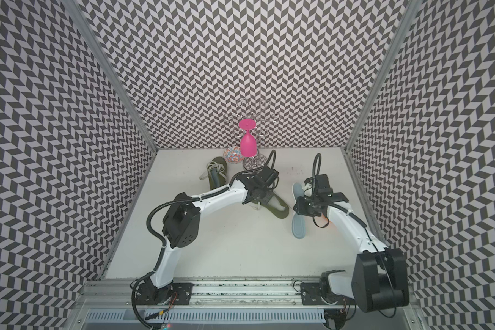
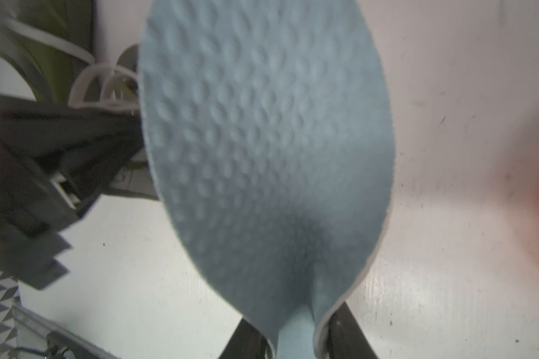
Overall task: Insert the insole into the shoe
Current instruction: Pick up the shoe at the center of the board.
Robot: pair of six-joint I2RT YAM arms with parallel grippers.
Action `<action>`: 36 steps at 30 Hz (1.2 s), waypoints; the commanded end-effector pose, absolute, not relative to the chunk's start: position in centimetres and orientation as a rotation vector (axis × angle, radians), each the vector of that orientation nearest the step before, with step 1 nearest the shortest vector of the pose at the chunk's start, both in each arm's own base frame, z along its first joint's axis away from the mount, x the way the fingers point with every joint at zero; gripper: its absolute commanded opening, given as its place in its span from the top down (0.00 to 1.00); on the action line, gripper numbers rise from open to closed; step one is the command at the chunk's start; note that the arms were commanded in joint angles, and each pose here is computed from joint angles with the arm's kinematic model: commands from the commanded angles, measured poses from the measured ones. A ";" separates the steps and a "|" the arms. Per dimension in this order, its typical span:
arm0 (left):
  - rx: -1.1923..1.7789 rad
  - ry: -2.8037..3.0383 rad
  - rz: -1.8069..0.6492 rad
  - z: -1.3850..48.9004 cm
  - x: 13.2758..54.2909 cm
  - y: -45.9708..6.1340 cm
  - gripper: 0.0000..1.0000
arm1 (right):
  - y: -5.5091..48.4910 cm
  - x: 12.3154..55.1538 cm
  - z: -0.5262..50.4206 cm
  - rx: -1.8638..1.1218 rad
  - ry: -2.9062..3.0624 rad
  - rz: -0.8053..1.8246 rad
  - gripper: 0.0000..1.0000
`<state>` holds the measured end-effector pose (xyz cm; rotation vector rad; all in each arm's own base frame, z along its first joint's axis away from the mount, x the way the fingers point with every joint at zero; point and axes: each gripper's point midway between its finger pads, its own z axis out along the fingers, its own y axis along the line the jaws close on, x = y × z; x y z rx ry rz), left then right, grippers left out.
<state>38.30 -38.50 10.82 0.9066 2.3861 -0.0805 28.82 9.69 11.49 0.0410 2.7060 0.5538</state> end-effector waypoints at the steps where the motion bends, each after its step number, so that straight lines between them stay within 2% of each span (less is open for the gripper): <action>1: 0.915 2.219 -0.269 16.2 38.5 -40.5 1.00 | 11.3 27.2 12.2 -0.061 2.704 0.619 0.68; 14: 1.050 1.960 -0.542 20.2 35.7 -39.4 1.00 | 16.2 24.9 11.3 -0.304 2.804 0.639 0.69; 21: 1.104 1.870 -0.636 20.9 35.8 -39.1 1.00 | 17.5 22.8 10.5 -0.368 2.877 0.664 0.69; 36: 1.166 1.823 -0.646 20.5 35.1 -39.7 1.00 | 19.8 22.6 11.2 -0.383 2.896 0.753 0.70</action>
